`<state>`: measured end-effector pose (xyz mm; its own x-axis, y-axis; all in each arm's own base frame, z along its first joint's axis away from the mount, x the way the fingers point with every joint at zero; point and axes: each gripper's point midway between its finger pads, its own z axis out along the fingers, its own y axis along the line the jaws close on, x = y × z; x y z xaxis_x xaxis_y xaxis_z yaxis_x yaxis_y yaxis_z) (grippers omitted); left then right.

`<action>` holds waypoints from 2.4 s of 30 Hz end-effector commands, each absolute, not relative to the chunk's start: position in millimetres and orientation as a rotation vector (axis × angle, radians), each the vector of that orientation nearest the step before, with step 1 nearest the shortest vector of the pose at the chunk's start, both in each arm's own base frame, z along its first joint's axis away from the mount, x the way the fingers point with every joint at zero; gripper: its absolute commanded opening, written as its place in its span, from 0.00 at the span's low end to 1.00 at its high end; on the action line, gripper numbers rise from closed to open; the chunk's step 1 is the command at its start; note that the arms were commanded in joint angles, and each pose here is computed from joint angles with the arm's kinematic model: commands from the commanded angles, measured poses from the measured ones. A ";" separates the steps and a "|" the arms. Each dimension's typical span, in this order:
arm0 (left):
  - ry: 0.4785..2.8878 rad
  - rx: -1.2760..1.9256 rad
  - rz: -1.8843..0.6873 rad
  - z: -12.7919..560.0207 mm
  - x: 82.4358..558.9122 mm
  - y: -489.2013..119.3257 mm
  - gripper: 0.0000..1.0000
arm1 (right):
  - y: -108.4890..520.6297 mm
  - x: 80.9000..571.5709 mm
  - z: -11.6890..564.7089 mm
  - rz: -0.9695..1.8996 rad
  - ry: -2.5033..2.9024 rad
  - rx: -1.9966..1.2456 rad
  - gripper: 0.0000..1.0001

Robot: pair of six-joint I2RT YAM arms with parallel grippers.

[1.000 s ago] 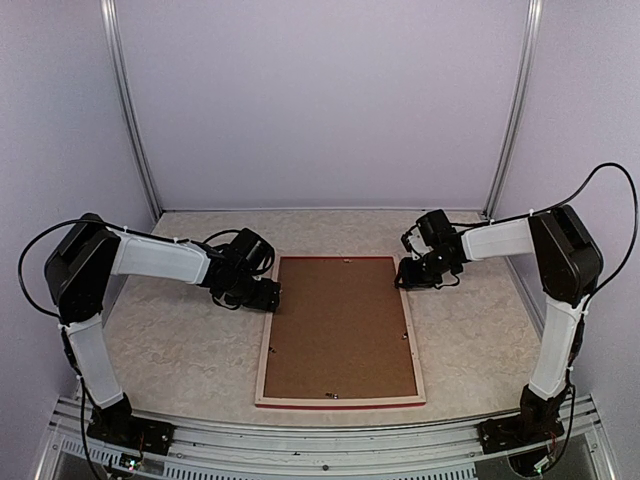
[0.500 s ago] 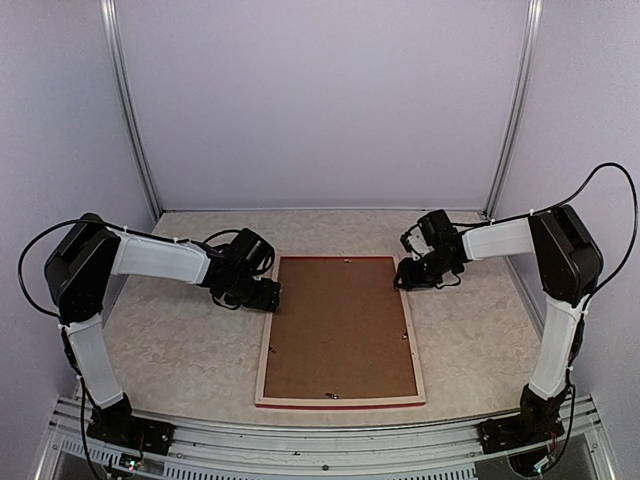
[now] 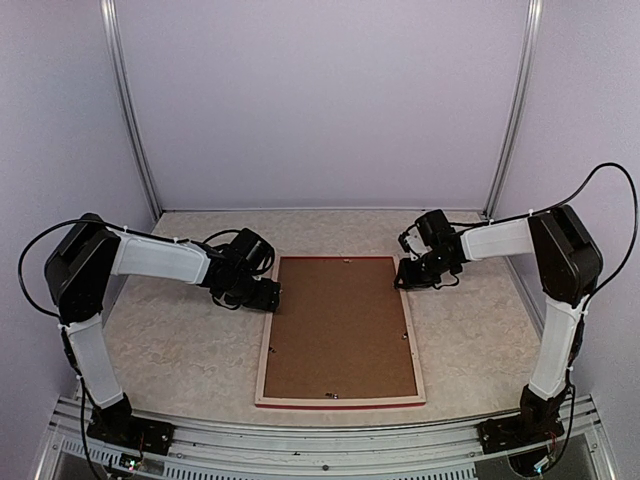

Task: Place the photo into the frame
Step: Press the fastener onto the backboard.

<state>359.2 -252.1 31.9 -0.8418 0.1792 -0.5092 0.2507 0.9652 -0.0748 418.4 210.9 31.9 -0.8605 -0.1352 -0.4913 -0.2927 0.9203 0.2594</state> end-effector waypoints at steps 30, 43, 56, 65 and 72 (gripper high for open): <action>2.596 0.316 -0.156 31.0 357.1 -250.7 0.80 | 210.0 417.6 52.1 0.530 2.592 -0.236 0.45; 2.598 0.318 -0.153 29.7 356.7 -250.6 0.80 | 215.4 419.7 34.8 0.495 2.638 -0.211 0.49; 2.600 0.320 -0.156 29.7 357.1 -251.6 0.80 | 220.8 413.3 24.1 0.412 2.665 -0.230 0.50; 2.601 0.324 -0.156 28.8 357.2 -252.7 0.80 | 220.3 408.8 17.2 0.379 2.684 -0.232 0.50; 2.598 0.326 -0.158 30.2 358.4 -253.9 0.80 | 218.1 408.7 11.2 0.362 2.701 -0.226 0.41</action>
